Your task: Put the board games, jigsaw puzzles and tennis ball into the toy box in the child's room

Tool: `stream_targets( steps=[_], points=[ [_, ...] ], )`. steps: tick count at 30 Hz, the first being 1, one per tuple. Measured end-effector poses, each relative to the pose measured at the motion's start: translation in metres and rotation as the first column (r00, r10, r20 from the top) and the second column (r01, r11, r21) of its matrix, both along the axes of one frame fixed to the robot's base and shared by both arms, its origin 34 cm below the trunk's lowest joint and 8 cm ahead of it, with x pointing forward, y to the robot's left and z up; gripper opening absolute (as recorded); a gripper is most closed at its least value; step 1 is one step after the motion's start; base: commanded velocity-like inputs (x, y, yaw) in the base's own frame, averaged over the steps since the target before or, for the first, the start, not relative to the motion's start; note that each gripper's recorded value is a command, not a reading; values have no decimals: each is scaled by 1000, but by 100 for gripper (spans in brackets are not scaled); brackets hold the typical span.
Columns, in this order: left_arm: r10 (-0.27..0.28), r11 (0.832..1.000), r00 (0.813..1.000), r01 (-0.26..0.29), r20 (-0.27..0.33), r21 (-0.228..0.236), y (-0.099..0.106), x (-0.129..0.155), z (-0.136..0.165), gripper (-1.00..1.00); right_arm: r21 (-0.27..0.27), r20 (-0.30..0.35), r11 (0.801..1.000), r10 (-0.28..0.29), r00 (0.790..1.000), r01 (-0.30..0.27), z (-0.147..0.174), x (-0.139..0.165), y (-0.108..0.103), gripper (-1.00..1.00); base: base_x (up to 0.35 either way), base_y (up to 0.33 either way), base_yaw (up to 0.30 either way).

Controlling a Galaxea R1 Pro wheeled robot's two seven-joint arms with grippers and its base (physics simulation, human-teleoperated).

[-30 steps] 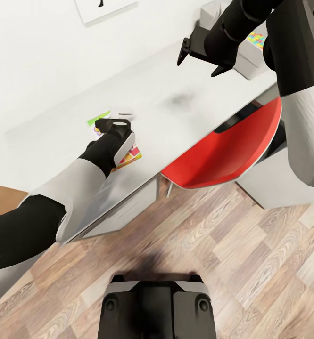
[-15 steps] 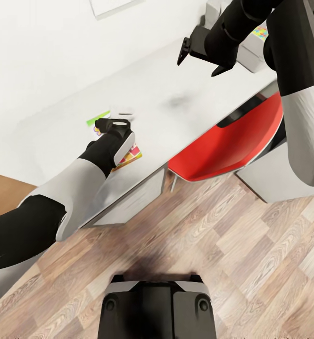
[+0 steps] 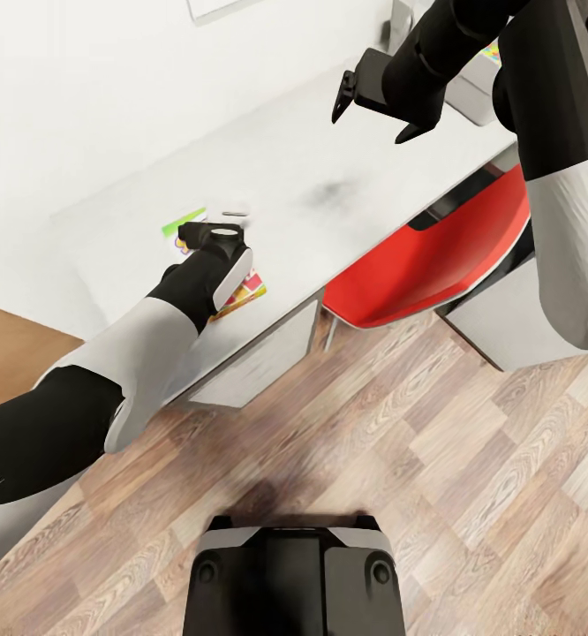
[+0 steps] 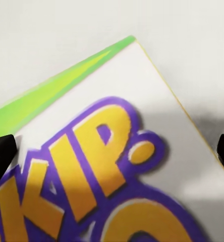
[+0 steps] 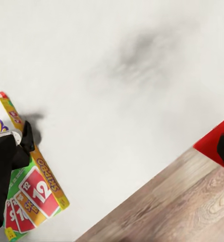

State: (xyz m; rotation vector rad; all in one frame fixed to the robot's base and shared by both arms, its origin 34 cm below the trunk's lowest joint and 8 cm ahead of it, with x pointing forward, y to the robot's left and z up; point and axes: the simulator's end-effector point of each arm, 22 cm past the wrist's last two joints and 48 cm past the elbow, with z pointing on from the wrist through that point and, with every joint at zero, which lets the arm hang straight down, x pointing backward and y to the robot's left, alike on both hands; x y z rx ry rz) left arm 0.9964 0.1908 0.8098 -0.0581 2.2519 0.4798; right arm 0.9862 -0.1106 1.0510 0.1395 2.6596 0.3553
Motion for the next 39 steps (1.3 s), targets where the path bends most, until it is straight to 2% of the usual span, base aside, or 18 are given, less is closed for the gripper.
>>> stream_targets(
  steps=[10,15,20,26,39],
  points=[
    [0,1000,1000,0,1,-2,0,0,0,100,-1,-1,1000,0,1000,0,0,0,0,100,-111,60,0],
    [-11,1000,1000,12,28,-25,-5,9,8,100,17,-18,1000,22,1000,-22,-7,-8,18,100,1,0,0],
    [-9,997,1000,10,14,-72,-8,9,4,100,26,-36,999,39,999,-38,-16,-16,32,100,53,0,0],
    [-35,996,999,36,12,-76,-13,10,4,100,41,-40,997,68,997,-66,-16,-22,51,100,84,0,0],
    [-92,992,996,93,17,-82,-23,15,4,100,40,-41,997,68,997,-66,-16,-22,51,100,13,0,0]
  ],
)
